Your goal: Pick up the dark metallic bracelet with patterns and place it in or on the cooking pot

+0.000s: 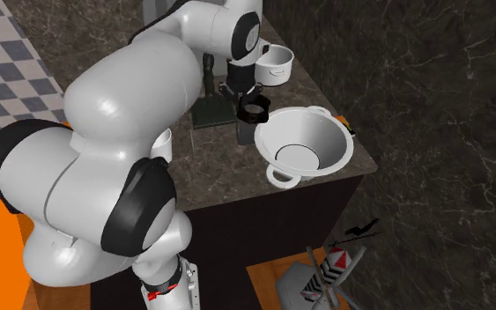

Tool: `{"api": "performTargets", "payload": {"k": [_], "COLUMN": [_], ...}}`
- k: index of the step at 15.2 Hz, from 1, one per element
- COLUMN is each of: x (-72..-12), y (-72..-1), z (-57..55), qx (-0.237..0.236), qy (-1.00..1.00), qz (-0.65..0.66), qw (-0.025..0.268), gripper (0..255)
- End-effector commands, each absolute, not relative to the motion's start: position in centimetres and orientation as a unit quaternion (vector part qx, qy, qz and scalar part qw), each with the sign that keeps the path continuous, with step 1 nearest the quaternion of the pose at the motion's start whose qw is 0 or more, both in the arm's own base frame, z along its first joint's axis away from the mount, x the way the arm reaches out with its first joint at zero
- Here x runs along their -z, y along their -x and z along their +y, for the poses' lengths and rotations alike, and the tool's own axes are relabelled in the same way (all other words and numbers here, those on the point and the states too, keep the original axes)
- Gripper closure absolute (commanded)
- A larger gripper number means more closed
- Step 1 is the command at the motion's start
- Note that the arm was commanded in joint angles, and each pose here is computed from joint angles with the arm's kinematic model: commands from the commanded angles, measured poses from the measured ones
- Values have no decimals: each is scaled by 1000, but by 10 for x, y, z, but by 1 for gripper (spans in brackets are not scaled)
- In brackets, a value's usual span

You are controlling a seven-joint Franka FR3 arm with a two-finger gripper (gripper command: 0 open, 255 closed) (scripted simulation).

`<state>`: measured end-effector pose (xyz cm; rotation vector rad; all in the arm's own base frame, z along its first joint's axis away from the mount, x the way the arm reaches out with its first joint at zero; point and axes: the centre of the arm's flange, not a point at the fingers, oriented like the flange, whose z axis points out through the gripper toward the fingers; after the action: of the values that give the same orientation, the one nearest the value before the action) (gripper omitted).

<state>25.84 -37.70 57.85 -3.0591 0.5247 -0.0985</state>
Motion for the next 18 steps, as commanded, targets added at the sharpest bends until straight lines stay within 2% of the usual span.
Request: {"api": "performTargets", "payload": {"k": [1,12,18], "x": [-580,-586,-554], "y": [-242,-168,-168], "z": [-398,-519,-519], "qx": [32,32,32], "qy": [985,985,985], "qz": [168,168,168], "qw": [18,18,18], "gripper": [255,255,255]}}
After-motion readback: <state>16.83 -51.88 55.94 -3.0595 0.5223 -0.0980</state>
